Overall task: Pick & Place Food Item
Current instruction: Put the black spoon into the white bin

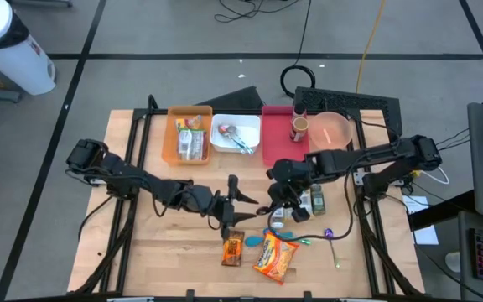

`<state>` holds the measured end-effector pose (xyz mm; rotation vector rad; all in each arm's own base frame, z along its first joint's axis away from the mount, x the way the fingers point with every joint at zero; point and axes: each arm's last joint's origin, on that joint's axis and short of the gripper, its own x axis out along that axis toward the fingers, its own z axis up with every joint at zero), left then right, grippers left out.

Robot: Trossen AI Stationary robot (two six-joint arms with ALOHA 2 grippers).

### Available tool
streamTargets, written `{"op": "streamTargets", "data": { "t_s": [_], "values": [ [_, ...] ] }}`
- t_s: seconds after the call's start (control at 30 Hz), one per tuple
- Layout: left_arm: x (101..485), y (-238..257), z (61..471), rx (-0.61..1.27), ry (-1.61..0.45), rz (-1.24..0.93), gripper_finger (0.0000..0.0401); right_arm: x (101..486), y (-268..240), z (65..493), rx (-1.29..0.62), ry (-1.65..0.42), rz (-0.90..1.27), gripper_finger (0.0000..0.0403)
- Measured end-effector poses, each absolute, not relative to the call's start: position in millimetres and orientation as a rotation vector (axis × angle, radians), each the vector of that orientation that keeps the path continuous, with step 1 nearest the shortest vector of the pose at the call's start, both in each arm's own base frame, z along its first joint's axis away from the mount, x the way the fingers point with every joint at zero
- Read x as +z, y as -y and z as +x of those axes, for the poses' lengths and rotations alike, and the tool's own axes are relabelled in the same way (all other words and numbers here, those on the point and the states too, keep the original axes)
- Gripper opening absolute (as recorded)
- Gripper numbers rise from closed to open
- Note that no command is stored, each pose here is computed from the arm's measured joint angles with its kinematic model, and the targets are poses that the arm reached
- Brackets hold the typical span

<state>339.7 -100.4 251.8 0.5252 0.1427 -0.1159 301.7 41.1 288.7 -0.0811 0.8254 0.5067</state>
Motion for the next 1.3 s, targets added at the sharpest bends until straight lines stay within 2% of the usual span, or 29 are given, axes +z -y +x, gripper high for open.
{"op": "streamTargets", "data": {
  "t_s": [0.43, 1.0, 1.1, 1.3],
  "values": [
    [244, 102, 343, -0.184, -0.151, 0.504, 0.0186, 286, -38, 304, 0.494, -0.799, -0.077, 0.0],
    [248, 85, 348, -0.102, -0.128, 0.471, 0.0183, 287, -38, 306, 0.489, -0.772, -0.077, 0.0],
    [248, 84, 348, -0.082, -0.132, 0.474, 0.0158, 288, -38, 306, 0.489, -0.771, -0.077, 0.0],
    [248, 85, 348, -0.083, -0.132, 0.473, 0.0071, 288, -37, 306, 0.486, -0.77, -0.078, 0.0]
  ]
}}
